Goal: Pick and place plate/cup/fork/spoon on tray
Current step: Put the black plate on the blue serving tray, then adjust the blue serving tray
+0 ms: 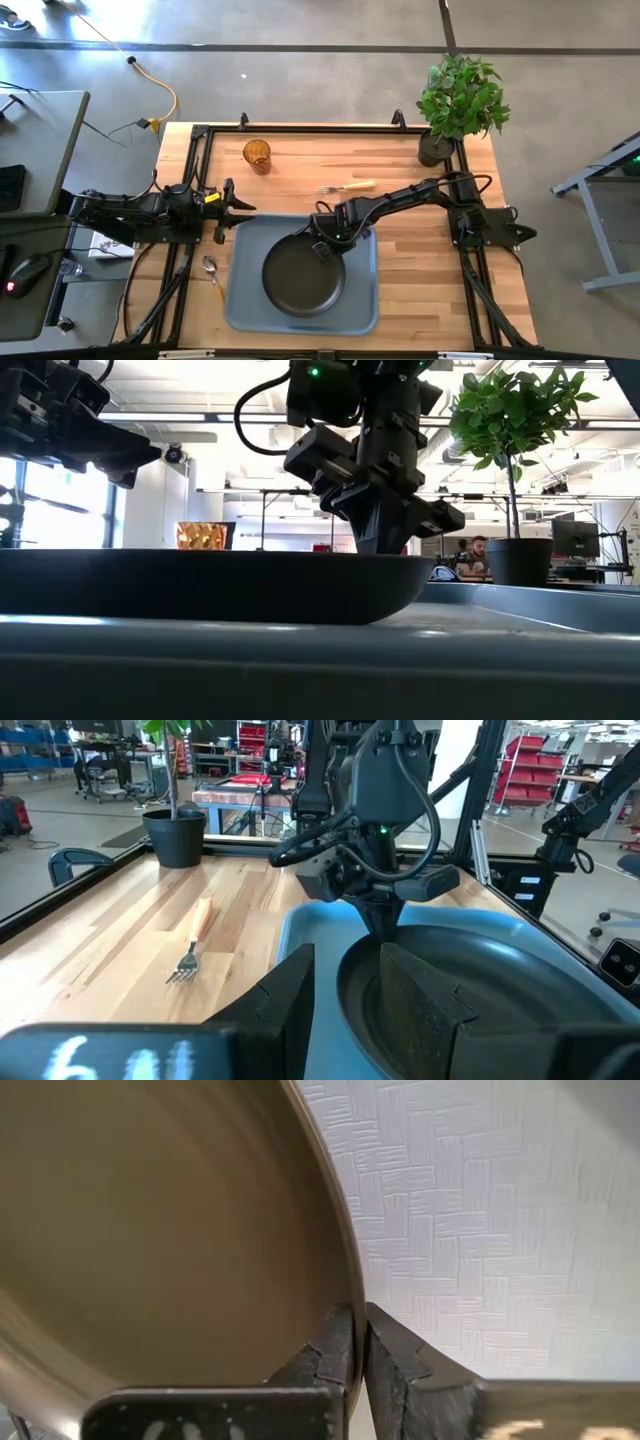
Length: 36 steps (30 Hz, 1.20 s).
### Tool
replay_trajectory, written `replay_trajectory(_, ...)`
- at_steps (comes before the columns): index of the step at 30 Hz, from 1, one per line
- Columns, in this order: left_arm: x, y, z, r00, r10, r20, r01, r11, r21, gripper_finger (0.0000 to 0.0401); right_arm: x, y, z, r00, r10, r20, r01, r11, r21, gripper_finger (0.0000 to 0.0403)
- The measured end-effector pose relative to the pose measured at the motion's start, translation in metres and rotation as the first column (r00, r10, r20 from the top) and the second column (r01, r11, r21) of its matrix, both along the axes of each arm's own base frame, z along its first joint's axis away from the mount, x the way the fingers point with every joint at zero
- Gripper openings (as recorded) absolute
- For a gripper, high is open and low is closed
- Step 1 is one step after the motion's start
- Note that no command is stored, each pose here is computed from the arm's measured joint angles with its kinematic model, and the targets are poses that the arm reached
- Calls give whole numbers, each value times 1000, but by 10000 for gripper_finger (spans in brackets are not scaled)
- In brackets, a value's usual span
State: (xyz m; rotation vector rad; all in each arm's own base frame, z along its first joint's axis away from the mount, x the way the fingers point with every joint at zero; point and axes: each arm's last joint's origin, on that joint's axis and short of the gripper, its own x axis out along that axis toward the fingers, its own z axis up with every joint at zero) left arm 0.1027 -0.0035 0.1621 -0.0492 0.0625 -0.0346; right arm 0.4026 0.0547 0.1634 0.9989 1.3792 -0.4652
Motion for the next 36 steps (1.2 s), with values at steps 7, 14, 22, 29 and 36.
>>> replay_trajectory(7,0,0,0,1000,0,0,0,1000,1,106,0,0,0,1000,0,-1,0,1000,-3,63)
replay_trajectory(14,0,0,0,1000,0,0,0,1000,0,106,-2,-1,12,999,-46,19,46,999,13,93)
replay_trajectory(22,0,0,0,1000,0,0,0,1000,1,106,-11,-5,42,993,-92,77,96,994,-53,94)
replay_trajectory(29,0,0,0,1000,0,2,0,1000,1,106,-22,-7,57,988,-146,53,149,987,-52,94)
replay_trajectory(36,0,0,1,1000,2,7,-2,999,-37,106,-39,16,73,976,-216,31,218,970,-103,94)
